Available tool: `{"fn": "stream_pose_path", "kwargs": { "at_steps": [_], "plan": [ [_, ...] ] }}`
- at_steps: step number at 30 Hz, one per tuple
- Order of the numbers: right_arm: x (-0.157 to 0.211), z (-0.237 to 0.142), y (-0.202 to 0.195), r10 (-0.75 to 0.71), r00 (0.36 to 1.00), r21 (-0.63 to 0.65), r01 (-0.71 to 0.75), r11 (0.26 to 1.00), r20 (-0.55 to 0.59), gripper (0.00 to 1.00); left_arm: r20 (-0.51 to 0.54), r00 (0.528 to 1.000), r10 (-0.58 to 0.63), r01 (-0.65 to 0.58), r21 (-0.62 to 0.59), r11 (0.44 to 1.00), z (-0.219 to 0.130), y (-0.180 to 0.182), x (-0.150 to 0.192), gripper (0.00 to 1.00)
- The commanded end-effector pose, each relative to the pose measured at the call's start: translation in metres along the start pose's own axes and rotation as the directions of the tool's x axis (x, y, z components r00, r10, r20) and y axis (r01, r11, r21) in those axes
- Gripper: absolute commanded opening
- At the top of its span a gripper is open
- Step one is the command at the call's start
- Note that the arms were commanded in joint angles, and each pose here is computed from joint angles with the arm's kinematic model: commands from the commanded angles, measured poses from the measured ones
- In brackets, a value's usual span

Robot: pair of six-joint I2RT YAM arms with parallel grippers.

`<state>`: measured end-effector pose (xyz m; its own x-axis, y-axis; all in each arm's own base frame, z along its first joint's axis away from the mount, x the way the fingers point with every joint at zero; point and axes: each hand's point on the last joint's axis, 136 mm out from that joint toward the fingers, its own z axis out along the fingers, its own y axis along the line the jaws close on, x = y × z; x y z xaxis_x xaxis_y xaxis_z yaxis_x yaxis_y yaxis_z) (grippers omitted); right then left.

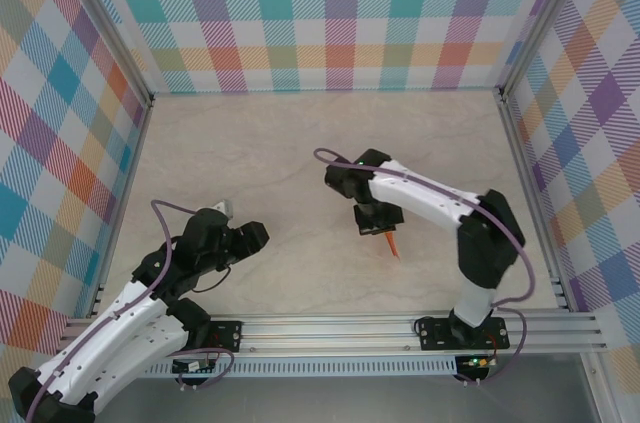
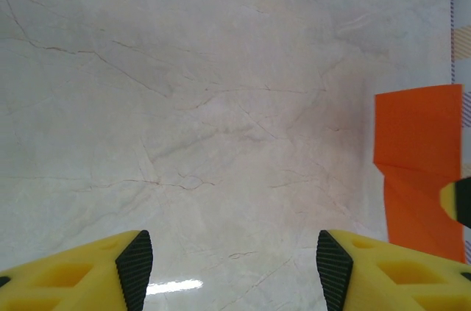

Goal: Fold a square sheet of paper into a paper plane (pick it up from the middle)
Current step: Turn over the paper at the center of the table.

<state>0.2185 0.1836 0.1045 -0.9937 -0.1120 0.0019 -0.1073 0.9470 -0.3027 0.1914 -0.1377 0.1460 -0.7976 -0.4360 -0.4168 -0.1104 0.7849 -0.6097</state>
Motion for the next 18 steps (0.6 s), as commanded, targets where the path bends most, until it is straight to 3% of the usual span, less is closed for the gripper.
{"fn": "stream_pose_path", "kwargs": {
  "at_steps": [1,4,8,10,12,15,18],
  "plan": [
    [-0.012,0.008,0.039,0.027,0.999,-0.05,-0.029,0.998,-0.033,0.07,0.006,1.0,0.005,-0.004,-0.045,0.999,0.0,0.004,-0.004,0.64],
    [-0.021,0.018,0.086,-0.01,0.998,-0.151,0.0,0.988,-0.069,0.13,-0.008,1.0,0.015,-0.016,-0.053,0.998,0.003,-0.001,-0.007,0.64],
    [-0.029,0.004,0.138,-0.061,0.996,-0.392,0.031,0.92,-0.064,0.24,-0.011,1.0,0.019,-0.019,-0.058,0.998,0.008,-0.004,-0.009,0.64],
    [-0.034,-0.014,0.134,-0.025,1.0,-0.442,0.027,0.897,0.009,0.31,-0.015,1.0,0.013,-0.014,-0.05,0.999,0.01,-0.007,-0.009,0.64],
    [-0.036,-0.033,0.122,0.007,0.997,-0.509,0.036,0.86,0.082,0.49,-0.036,0.999,0.011,-0.012,-0.024,1.0,0.016,-0.014,-0.008,0.64],
    [-0.029,-0.056,0.111,0.035,0.991,-0.676,0.063,0.734,0.13,0.57,-0.096,0.995,0.022,-0.021,0.009,1.0,0.029,-0.024,-0.001,0.64],
    [-0.025,-0.055,0.078,0.13,0.982,-0.745,0.016,0.667,0.139,0.65,-0.162,0.986,0.029,-0.023,0.039,0.999,0.048,-0.039,0.004,0.61]
  ]
}}
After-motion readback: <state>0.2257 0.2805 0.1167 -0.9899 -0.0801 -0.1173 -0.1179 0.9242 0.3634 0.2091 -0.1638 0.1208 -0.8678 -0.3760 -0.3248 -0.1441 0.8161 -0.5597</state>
